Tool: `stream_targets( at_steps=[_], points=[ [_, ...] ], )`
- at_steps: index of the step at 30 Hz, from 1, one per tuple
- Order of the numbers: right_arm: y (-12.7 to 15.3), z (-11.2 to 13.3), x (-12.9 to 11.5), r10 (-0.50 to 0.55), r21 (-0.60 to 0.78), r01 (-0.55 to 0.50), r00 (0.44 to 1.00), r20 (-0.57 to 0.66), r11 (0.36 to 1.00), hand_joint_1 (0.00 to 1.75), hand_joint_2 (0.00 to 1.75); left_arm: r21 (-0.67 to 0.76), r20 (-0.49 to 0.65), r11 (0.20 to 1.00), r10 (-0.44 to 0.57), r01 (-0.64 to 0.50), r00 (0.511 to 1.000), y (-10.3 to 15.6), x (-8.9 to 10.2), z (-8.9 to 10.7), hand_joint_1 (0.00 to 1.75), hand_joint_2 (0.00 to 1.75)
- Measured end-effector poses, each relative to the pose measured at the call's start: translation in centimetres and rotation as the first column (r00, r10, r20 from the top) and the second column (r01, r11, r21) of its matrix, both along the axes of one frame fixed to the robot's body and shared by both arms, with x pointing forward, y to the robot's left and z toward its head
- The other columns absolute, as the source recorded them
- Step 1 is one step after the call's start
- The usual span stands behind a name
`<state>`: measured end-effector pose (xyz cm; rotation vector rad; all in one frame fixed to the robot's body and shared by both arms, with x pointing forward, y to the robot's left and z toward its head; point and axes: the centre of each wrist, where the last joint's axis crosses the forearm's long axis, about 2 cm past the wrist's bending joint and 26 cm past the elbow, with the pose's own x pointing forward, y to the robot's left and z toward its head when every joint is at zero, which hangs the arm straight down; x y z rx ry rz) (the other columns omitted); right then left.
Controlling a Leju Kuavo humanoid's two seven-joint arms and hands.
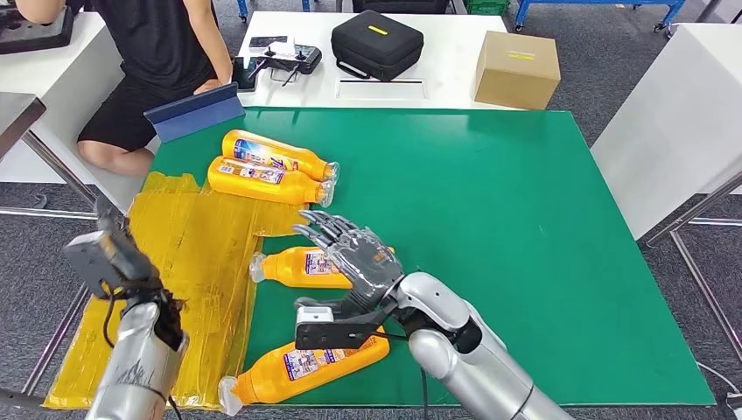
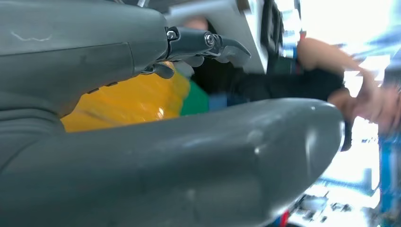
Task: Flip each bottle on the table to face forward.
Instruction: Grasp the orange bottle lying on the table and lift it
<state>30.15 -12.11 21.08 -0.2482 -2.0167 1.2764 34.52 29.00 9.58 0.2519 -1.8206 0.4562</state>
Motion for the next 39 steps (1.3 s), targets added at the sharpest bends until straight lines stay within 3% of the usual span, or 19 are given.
stream_targets(
  at_steps=[4,14,24,39],
  points=[
    [-1.0,-0.1,-1.9,-0.022,0.008,0.022,1.0,0.007,1.0,0.0,1.75,-0.043,0.044,0.997,0.069,-0.067,0.997,1.5,-3.0,-0.3,0.0,0.0],
    [-2.3,-0.8,-5.6,-0.01,0.027,0.011,1.0,-0.017,1.0,0.0,1.75,-0.075,0.072,0.987,0.148,-0.143,0.986,4.6,-5.5,-0.5,0.0,0.0],
    [-4.2,-3.1,-6.4,-0.006,-0.056,0.003,0.998,-0.064,0.998,0.0,1.75,-0.074,0.066,0.982,0.181,-0.176,0.981,6.6,-6.8,-1.0,0.0,0.0],
    [-5.5,-6.6,-6.1,-0.004,-0.215,-0.034,0.985,-0.173,0.976,0.0,1.75,-0.079,0.062,0.98,0.187,-0.182,0.98,7.1,-7.4,-1.3,0.0,0.0]
  ],
)
